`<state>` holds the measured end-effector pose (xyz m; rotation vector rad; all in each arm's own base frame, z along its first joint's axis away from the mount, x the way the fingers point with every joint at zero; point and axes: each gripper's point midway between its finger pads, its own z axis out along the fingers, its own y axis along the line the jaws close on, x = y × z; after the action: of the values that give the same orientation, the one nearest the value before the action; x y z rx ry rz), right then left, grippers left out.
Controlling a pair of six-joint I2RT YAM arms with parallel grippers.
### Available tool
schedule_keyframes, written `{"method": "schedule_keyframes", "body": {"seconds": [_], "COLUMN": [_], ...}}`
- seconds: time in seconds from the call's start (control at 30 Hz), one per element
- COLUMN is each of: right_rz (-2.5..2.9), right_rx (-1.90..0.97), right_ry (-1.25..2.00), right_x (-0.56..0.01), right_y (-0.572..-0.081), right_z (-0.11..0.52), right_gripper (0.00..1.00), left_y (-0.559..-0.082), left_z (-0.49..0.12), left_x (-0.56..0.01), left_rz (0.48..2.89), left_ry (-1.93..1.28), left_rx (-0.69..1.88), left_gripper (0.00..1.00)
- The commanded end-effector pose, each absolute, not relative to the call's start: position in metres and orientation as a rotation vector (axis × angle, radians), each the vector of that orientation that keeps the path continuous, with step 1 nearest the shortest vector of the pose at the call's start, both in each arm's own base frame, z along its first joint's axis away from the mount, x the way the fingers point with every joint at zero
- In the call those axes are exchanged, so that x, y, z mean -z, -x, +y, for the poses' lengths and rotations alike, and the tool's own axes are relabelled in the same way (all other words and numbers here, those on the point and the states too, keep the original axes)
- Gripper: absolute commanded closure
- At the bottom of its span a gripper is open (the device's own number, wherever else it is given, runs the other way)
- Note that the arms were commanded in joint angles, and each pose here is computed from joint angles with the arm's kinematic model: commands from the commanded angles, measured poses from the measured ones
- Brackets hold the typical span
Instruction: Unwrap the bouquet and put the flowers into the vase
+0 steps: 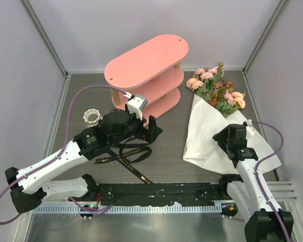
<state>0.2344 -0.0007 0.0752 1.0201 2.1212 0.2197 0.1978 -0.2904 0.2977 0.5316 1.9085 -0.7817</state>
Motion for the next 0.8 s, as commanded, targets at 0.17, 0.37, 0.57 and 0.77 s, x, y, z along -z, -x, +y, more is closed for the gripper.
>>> {"method": "schedule_keyframes", "body": {"seconds": [0.17, 0.37, 0.57, 0.77], "right_rz": [1.935, 1.889, 1.822, 1.931], "right_rx": [-0.436, -0.733, -0.88, -1.148], "right_ry": [-0.818, -0.524, -0.375, -0.132], "right_x": [-0.111, -0.158, -0.207, -0.209], "right_y": [-0.273, -0.296, -0.321, -0.319], "right_z": [0.019, 0.069, 0.114, 0.229], "right_gripper": [0.69, 0.99, 0.92, 0.81], "left_y": [-0.201, -0.204, -0.205, -0.205], "left_z": [-0.297, -0.302, -0.311, -0.308], "left_x": [-0.311, -0.305, -0.302, -0.308], "left_rz": [1.862, 1.879, 1.898, 1.892], "left_ry": [-0.495, -0.492, -0.491, -0.477], "left_rx": [0.831, 0.834, 0.853, 0.85], "left_gripper": [0.09, 0.09, 0.09, 0.09]}}
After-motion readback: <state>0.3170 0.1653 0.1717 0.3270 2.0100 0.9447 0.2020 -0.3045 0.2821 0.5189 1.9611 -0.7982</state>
